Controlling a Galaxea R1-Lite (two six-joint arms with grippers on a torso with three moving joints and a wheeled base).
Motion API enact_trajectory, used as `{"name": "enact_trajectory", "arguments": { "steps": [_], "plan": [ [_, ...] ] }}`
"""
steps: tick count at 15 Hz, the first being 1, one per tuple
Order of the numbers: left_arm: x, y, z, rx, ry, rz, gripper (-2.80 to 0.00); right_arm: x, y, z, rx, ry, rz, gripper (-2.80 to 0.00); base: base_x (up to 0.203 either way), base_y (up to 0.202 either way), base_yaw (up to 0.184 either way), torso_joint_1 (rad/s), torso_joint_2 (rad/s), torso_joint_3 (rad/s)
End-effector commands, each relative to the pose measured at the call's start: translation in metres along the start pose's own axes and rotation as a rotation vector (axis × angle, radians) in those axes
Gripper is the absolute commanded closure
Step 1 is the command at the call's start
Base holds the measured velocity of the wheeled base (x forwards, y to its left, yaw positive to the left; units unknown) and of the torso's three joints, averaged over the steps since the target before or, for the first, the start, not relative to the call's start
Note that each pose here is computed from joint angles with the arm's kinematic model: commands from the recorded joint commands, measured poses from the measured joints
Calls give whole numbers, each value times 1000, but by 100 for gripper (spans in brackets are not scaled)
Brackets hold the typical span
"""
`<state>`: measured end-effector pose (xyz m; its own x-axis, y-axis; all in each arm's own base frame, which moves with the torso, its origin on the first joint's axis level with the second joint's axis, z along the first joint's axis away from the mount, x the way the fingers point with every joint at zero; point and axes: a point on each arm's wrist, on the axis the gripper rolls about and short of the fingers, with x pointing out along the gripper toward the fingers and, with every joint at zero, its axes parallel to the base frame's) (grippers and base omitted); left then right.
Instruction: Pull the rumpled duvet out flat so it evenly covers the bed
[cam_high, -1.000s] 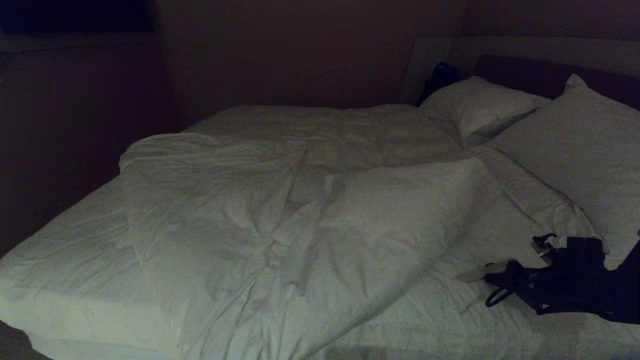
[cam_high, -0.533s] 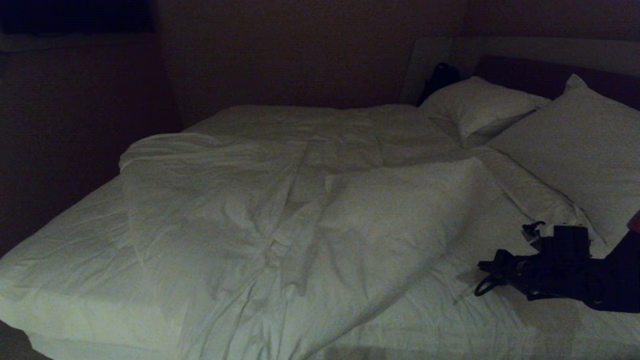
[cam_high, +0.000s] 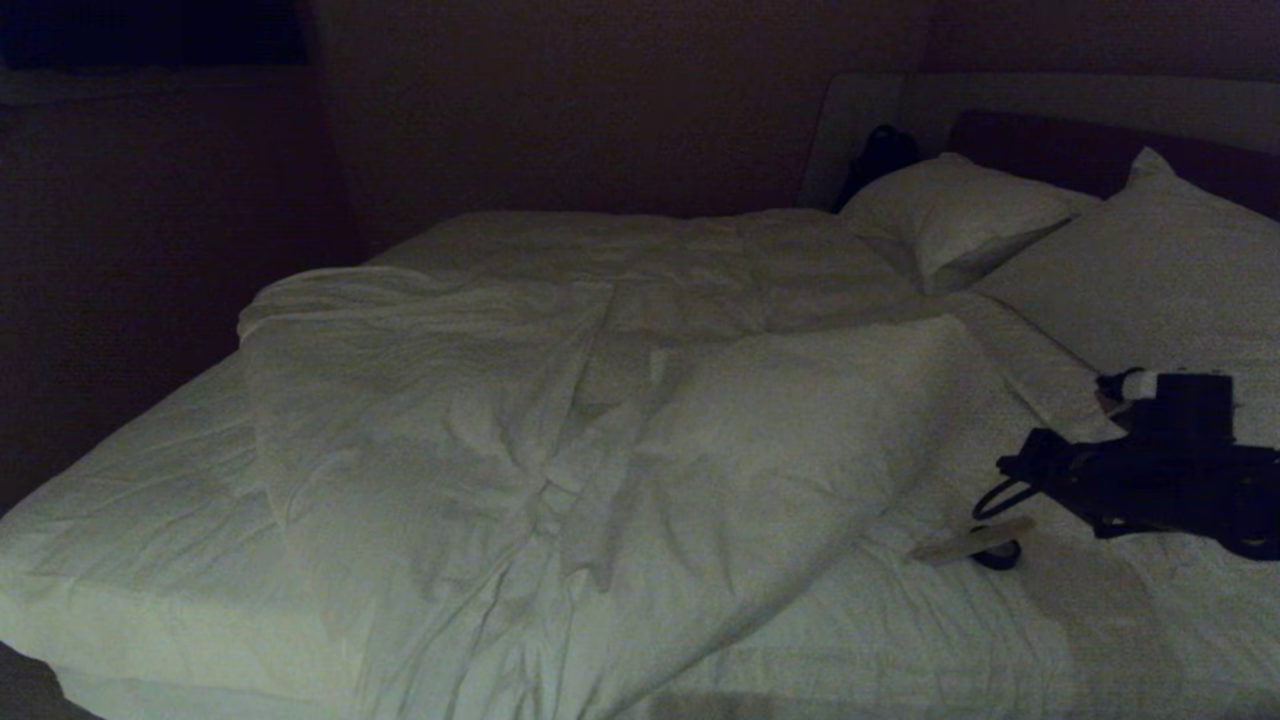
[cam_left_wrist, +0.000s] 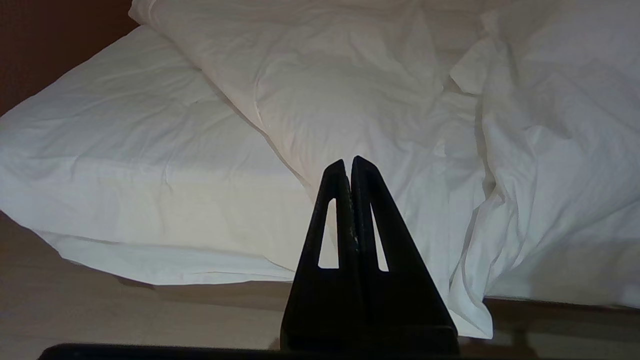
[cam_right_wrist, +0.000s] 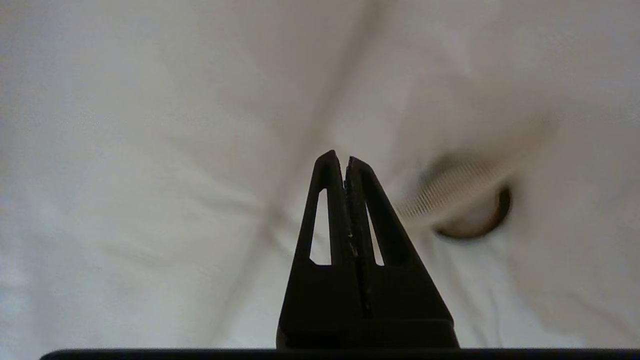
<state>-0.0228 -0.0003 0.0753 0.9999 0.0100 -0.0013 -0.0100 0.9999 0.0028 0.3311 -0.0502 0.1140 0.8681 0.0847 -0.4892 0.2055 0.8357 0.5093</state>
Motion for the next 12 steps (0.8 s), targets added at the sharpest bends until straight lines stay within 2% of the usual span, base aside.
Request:
{"name": "enact_trajectory", "arguments": {
  "steps": [1,5,8,12],
  "plan": [
    [0,0,0,0,0,1,0,-40,10,-14,132,373,-194,0,0,0,0,0,0,0],
    [0,0,0,0,0,-1,0,-26,16,-15,236,465,-250,0,0,0,0,0,0,0],
    [0,0,0,0,0,0,0,-15,23,-28,245,513,-261,0,0,0,0,0,0,0],
    [0,0,0,0,-1,0,0,-3,24,-29,273,514,-286,0,0,0,0,0,0,0]
  ]
}}
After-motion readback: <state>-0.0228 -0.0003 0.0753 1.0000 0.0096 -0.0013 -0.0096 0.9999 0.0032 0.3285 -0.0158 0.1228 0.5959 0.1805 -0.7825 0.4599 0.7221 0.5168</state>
